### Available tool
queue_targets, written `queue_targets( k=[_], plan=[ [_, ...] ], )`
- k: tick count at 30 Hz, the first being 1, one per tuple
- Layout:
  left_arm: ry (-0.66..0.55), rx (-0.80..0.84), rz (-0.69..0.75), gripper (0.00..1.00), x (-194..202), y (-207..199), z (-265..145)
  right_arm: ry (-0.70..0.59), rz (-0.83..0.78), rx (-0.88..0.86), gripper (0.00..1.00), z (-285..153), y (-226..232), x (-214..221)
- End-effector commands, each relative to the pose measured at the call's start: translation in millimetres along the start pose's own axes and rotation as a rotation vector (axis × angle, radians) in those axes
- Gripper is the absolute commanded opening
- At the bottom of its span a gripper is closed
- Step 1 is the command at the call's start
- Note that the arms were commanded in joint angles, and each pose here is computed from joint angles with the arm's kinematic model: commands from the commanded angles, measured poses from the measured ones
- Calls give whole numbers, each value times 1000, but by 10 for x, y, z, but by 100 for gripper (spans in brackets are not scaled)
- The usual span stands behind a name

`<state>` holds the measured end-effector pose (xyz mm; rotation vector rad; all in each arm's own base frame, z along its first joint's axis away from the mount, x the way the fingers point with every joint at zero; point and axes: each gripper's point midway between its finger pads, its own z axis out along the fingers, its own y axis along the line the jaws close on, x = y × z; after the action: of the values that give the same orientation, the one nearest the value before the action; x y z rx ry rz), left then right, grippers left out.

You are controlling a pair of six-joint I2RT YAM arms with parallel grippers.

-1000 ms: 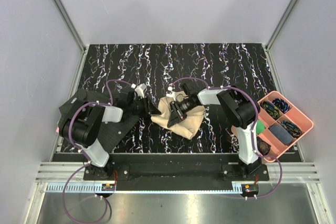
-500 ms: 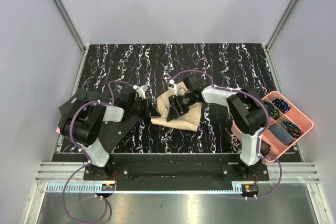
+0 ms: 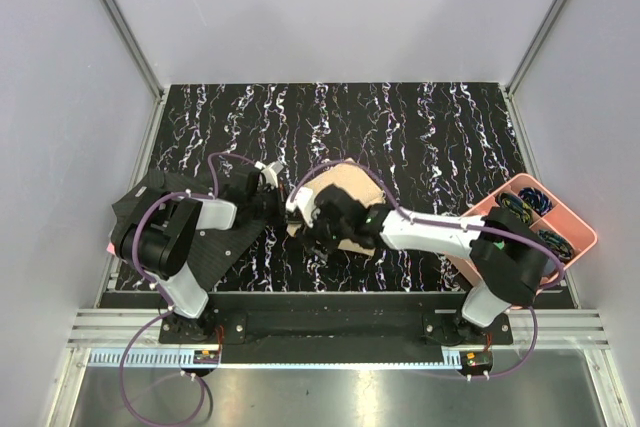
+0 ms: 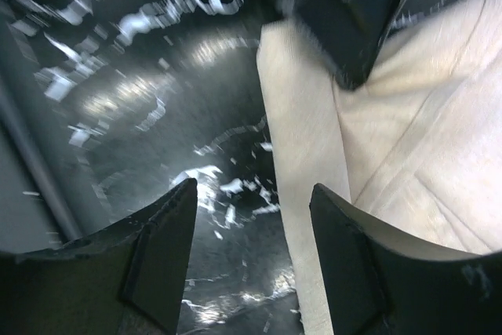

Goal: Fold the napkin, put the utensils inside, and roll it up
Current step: Roll the napkin with the utensil

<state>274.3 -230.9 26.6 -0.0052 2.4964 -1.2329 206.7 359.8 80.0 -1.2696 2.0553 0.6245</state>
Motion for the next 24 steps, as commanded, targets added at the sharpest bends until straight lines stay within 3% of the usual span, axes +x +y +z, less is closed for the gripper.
queue_targets(
  k=[1, 7, 18, 24],
  plan=[
    [15, -8, 32, 0, -34, -9, 22, -5, -183, 230, 67, 74, -211, 10],
    [23, -12, 33, 0, -46, -21, 24, 41, -304, 330, 68, 169, -210, 143],
    [37, -10, 50, 0, -63, -39, 19, 115, -343, 435, 65, 305, -410, 394],
    [41, -2, 73, 0, -80, -69, 6, 155, -302, 395, 50, 395, -435, 545]
  ],
)
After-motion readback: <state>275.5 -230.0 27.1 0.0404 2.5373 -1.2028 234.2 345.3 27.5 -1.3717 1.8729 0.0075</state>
